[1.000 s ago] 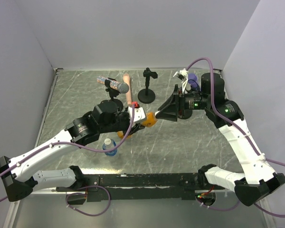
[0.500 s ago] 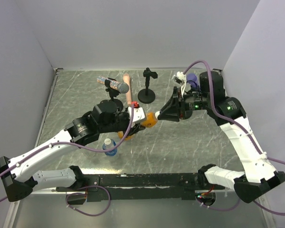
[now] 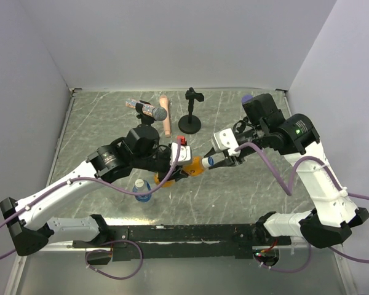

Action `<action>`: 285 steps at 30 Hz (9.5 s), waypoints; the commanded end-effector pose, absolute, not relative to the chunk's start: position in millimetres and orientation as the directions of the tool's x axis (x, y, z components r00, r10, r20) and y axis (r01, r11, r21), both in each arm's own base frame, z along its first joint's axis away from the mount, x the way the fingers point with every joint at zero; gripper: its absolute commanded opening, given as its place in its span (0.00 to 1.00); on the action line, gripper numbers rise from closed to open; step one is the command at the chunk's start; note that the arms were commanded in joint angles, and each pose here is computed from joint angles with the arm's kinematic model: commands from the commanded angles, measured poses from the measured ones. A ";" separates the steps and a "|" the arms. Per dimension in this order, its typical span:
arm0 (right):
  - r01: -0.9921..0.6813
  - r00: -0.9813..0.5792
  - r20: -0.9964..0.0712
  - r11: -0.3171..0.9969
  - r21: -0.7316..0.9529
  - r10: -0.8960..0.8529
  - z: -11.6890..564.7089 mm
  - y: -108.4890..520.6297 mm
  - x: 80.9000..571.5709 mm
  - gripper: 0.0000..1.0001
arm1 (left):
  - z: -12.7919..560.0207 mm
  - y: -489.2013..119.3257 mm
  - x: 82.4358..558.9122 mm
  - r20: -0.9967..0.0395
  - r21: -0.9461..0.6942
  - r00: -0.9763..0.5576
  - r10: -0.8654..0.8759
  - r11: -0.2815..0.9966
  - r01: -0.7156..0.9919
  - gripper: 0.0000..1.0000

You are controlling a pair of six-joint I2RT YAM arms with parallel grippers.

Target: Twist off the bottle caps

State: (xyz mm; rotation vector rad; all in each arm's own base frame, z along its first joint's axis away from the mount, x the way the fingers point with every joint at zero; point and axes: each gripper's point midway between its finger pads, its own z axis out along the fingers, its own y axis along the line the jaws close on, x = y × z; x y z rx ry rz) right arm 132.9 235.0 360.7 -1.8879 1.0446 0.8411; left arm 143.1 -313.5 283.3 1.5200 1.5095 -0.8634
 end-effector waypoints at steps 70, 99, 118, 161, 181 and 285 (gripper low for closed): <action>-0.989 -0.096 -0.982 0.127 0.076 -0.161 411.1 229.2 149.1 0.99 | 297.5 -317.1 173.1 -0.933 0.146 0.056 0.356 0.233 0.961 0.01; -0.940 0.228 -0.936 -0.310 -0.141 -0.268 352.5 219.7 107.4 0.07 | 302.4 -322.2 169.7 -0.931 0.157 0.082 0.356 0.188 0.970 0.01; -0.944 -0.264 -0.954 0.241 0.225 -0.142 386.1 221.9 151.7 0.98 | 302.6 -324.3 174.4 -0.942 0.126 0.043 0.332 0.235 0.964 0.01; -0.797 0.594 -0.748 -0.341 -0.498 -0.295 358.4 212.8 128.9 0.21 | 306.1 -332.2 172.2 -0.919 0.183 0.100 0.382 0.187 0.965 0.01; -0.906 -0.326 -0.936 0.328 0.269 -0.132 375.8 216.3 160.6 0.99 | 299.6 -337.1 170.4 -0.927 0.157 0.076 0.368 0.195 0.968 0.01; -0.987 0.158 -0.970 -0.059 -0.149 -0.184 327.9 187.8 140.9 0.99 | 318.3 -374.9 146.7 -0.997 0.077 0.077 -0.003 0.089 0.993 0.01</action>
